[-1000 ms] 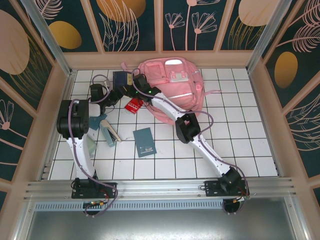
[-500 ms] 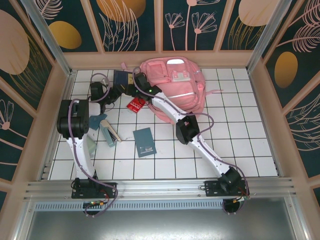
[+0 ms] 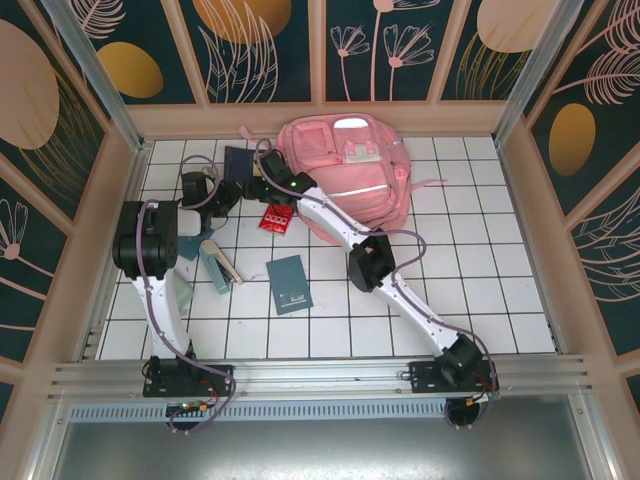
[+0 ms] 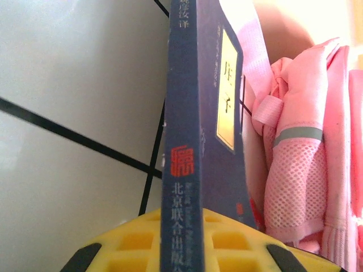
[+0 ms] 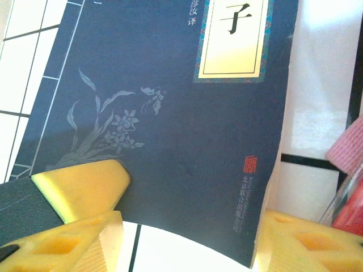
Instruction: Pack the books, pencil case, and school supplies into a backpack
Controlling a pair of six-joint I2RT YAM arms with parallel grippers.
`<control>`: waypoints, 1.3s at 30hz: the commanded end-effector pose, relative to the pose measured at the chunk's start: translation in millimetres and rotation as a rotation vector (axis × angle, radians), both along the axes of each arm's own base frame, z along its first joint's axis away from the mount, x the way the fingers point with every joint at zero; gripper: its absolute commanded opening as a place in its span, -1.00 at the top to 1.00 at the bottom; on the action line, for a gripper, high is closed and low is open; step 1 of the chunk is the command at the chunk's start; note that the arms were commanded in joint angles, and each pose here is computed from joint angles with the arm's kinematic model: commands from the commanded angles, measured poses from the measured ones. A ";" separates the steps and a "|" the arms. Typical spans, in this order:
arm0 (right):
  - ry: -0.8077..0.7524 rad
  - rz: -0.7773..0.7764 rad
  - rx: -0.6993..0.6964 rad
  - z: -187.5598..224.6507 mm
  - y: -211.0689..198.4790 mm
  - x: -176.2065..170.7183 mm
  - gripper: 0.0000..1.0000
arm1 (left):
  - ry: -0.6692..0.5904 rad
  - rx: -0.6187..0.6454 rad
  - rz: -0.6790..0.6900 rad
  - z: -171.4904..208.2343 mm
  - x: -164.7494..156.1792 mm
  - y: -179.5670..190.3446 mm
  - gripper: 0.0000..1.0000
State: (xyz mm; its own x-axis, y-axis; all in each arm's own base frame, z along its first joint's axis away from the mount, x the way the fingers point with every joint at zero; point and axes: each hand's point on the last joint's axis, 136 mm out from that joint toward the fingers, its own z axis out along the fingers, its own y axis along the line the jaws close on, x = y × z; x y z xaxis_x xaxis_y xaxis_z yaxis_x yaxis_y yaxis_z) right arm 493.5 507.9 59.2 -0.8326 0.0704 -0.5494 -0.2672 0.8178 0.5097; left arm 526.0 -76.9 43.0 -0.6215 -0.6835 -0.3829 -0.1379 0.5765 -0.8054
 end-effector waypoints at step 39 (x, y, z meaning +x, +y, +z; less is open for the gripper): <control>-0.204 0.143 -0.327 268.5 -98.8 -178.4 -0.43 | -0.380 -0.085 -0.156 183.4 -62.0 -59.4 1.00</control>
